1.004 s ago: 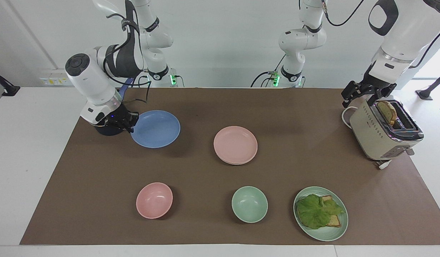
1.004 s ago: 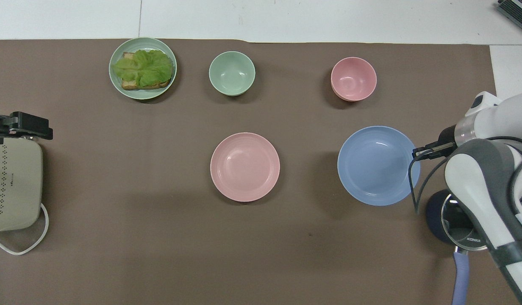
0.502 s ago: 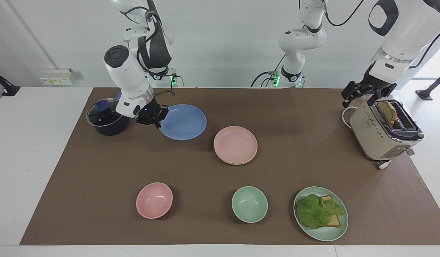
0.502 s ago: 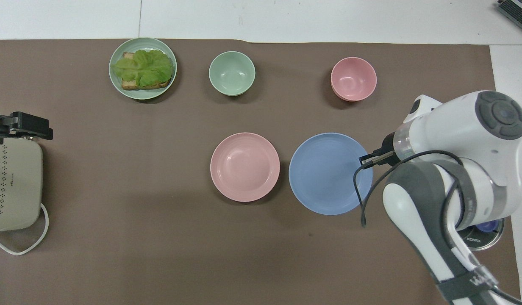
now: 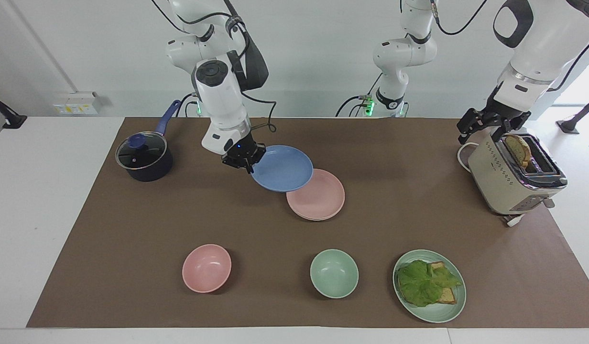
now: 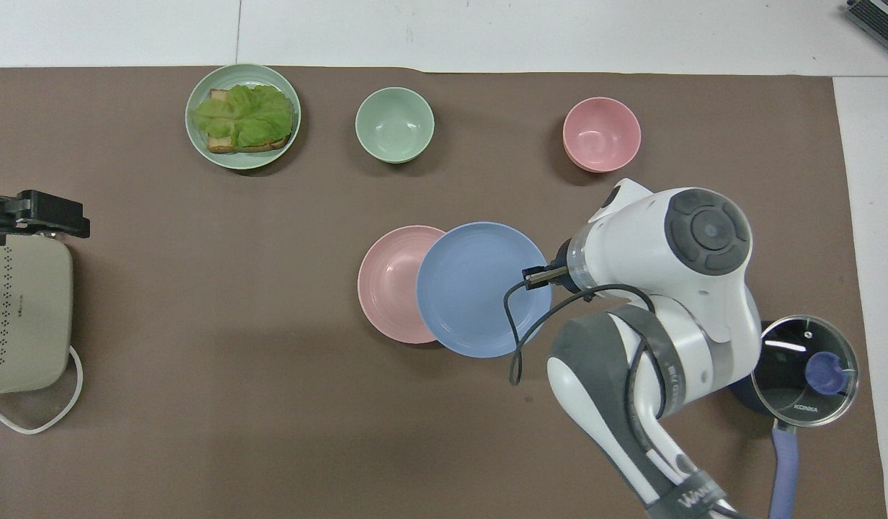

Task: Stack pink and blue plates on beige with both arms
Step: 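Carry the blue plate with the right gripper onto the pink plate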

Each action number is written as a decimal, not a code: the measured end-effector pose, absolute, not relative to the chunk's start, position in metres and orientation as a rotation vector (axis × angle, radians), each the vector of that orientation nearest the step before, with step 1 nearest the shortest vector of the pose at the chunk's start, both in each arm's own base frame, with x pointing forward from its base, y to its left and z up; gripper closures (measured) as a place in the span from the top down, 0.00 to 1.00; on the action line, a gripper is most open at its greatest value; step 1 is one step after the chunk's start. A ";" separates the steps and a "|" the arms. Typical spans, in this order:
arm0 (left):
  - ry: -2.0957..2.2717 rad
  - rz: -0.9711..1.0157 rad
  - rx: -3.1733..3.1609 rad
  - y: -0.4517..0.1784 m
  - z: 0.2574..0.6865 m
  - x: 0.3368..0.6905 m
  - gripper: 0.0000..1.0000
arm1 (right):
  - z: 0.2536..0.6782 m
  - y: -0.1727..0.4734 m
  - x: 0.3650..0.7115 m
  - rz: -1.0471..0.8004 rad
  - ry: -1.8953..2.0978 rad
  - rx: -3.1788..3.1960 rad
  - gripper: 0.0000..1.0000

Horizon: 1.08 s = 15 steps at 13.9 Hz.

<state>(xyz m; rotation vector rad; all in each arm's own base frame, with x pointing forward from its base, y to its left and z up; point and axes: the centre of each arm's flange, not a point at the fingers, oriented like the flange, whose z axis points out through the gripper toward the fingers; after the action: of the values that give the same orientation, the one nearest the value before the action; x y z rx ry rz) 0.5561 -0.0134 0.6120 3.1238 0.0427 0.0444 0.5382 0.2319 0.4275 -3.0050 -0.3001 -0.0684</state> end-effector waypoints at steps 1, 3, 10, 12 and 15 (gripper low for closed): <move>0.043 0.044 3.124 -0.013 0.612 0.556 1.00 | 0.419 0.249 0.536 -0.060 -0.265 -3.006 0.04; 0.043 0.044 3.124 -0.013 0.612 0.556 1.00 | 0.404 0.285 0.532 -0.033 -0.194 -3.010 0.04; 0.043 0.044 3.124 -0.013 0.612 0.556 1.00 | 0.359 0.310 0.537 0.024 -0.129 -3.024 0.04; 0.043 0.044 3.124 -0.013 0.612 0.556 1.00 | 0.355 0.309 0.538 0.026 -0.124 -3.025 0.04; 0.043 0.044 3.124 -0.013 0.612 0.556 1.00 | 0.355 0.305 0.541 0.022 -0.113 -3.026 0.04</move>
<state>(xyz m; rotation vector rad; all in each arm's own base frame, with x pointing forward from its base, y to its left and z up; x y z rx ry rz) 0.5561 -0.0134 0.6120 3.1238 0.0427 0.0439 0.5407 0.3050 0.3550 -3.0264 -0.1128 0.0221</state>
